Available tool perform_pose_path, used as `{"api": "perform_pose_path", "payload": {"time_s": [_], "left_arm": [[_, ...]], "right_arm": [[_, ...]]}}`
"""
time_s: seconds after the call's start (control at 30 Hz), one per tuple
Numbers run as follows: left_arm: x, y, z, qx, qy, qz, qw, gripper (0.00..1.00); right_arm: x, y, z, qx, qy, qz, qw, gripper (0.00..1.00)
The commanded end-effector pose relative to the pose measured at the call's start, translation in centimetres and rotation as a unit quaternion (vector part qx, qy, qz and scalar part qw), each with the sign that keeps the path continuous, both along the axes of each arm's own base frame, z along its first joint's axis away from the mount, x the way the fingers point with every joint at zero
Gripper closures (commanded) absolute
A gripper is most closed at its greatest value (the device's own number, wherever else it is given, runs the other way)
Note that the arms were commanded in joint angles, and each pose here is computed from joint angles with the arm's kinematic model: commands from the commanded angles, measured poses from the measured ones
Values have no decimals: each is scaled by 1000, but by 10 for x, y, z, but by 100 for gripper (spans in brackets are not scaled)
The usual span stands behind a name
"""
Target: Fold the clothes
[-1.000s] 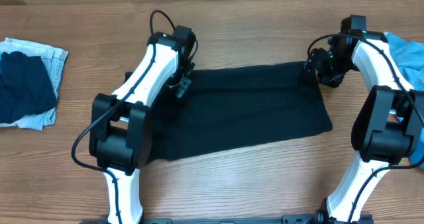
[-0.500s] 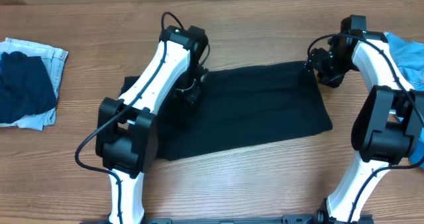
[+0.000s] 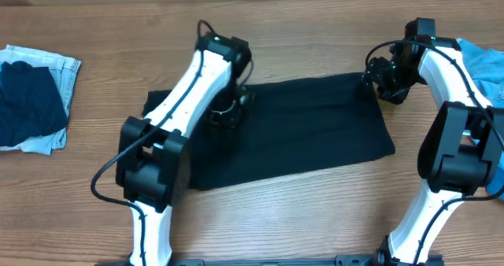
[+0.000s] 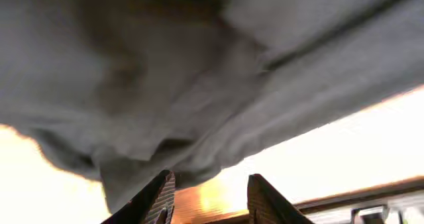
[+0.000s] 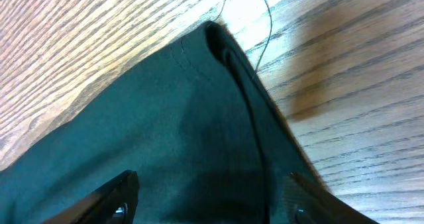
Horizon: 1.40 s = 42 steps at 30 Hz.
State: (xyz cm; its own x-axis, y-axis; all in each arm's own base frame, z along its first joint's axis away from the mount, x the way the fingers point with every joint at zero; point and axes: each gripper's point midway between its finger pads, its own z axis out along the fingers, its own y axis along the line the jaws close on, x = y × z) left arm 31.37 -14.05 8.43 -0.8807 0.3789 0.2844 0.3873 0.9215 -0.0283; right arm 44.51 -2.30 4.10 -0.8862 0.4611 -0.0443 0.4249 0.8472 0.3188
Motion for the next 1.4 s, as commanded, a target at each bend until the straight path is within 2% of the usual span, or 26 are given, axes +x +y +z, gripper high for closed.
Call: {"api": "perform_pose_path", "payload": {"time_s": [0.0, 0.1, 0.13, 0.33, 0.53, 0.63, 0.93, 1.1, 1.17, 1.3, 1.37], "left_arm": [[34, 34, -1, 27, -50, 144, 988, 57], [47, 32, -9, -16, -59, 176, 983, 54], [45, 33, -15, -15, -57, 177, 983, 53], [11, 34, -63, -4, -10, 180, 984, 53], [-16, 40, -97, 3, 16, 186, 982, 53], [-18, 40, -101, 2, 15, 186, 982, 53], [-18, 41, -100, 3, 16, 186, 982, 52], [-18, 41, -101, 3, 16, 186, 982, 52], [-18, 41, -100, 3, 16, 186, 982, 52], [-18, 40, -101, 3, 16, 186, 982, 51], [-18, 41, -100, 3, 16, 186, 982, 51]], "right_arm": [[9, -2, 21, -5, -36, 19, 999, 27], [12, 23, 31, 54, -80, 106, 990, 34], [12, 25, 33, 59, -83, 109, 989, 36], [1, 3, 21, 5, -28, 46, 999, 34], [-33, 6, 17, 14, 48, 32, 998, 39], [-37, 8, 17, 22, 60, 20, 998, 40], [-27, 9, 5, 28, 40, -2, 999, 57], [-30, 10, 0, 29, 46, -3, 999, 58], [-32, 10, -4, 28, 48, -3, 998, 46], [-34, 9, -12, 25, 48, -4, 999, 44], [-31, 10, -12, 29, 42, -4, 999, 50]]}}
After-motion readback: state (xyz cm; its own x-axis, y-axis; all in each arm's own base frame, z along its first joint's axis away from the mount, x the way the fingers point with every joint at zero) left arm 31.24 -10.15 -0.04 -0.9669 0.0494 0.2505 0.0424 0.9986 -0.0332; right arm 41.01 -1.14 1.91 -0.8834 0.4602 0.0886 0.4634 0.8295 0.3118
